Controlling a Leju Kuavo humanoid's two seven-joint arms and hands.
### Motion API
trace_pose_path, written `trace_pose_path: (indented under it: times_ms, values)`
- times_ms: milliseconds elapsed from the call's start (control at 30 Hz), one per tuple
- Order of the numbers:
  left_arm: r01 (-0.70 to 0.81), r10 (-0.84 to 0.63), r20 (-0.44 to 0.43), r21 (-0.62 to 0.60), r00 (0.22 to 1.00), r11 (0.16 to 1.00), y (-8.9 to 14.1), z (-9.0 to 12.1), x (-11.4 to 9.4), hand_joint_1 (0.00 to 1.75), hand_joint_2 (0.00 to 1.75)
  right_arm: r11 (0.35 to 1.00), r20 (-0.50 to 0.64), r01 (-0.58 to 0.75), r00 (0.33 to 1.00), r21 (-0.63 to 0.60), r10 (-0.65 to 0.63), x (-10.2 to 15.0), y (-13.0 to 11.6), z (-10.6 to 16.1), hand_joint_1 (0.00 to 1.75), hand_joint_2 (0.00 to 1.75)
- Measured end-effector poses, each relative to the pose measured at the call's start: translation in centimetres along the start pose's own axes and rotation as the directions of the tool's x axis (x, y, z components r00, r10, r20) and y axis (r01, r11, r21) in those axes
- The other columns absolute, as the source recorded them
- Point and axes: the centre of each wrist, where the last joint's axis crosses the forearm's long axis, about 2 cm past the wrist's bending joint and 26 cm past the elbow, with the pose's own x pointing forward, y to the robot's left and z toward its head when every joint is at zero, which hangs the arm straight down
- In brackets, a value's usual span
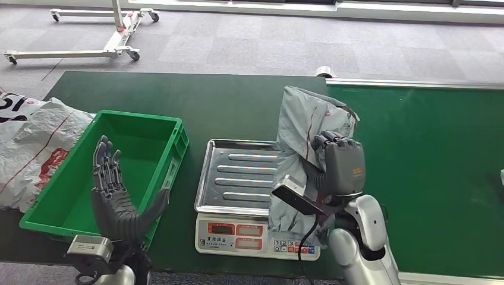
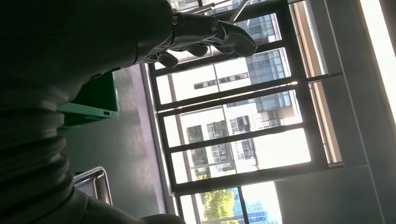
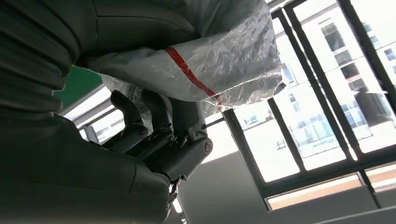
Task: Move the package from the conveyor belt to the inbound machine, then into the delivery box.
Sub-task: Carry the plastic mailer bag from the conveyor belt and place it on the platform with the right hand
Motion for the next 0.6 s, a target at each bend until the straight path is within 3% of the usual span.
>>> trace_pose_path:
  times_ms: [33, 300, 600]
  values:
    - [0.003, -0.003, -0.001, 0.001, 1.0, 1.0, 0.0, 0.1, 0.0, 0.0, 1.75, 1.0, -0.007, -0.007, 1.0, 0.012, 0.007, -0.1, 0.2, -0.1, 0.0, 0.0]
    - [0.015, -0.015, -0.013, 0.0, 1.0, 1.0, 0.1, 0.8, 0.2, 0.0, 1.75, 0.988, -0.002, 0.04, 0.999, 0.149, -0.041, -0.2, 1.9, 0.7, 0.0, 0.0]
    - [0.008, -0.008, -0.015, -0.026, 1.0, 1.0, 0.0, 1.3, 0.3, 0.0, 1.75, 0.958, -0.008, 0.148, 0.989, 0.247, -0.15, 0.4, 2.0, 3.6, 0.0, 0.0]
